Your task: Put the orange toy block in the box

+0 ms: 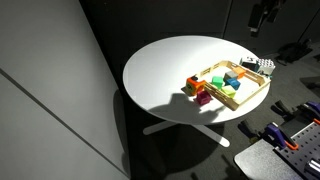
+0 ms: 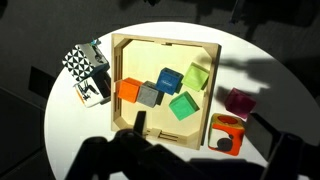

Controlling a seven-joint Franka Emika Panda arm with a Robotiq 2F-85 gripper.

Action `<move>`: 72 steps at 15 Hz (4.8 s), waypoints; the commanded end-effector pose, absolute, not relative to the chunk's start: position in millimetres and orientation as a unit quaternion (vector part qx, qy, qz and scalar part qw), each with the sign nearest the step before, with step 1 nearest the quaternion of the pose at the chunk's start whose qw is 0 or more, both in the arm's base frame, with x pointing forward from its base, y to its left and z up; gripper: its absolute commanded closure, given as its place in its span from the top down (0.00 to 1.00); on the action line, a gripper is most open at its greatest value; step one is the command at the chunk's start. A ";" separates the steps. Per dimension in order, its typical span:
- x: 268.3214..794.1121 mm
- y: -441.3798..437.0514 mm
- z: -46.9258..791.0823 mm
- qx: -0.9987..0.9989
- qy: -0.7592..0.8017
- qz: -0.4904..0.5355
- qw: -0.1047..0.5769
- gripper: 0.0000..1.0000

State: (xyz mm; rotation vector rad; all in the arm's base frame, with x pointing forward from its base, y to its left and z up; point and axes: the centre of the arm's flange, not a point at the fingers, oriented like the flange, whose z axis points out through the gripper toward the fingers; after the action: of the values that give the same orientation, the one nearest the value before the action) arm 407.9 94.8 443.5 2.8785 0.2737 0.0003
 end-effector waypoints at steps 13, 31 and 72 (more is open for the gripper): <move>414.0 71.5 402.9 0.987 0.077 -0.004 0.140 1.00; 490.9 94.6 307.5 0.990 0.081 0.028 0.115 1.00; 574.5 211.1 143.7 0.974 0.097 -0.057 0.195 0.58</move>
State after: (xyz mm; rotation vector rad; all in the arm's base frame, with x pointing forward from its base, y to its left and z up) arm 565.9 207.5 143.2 2.7680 0.3028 -0.1528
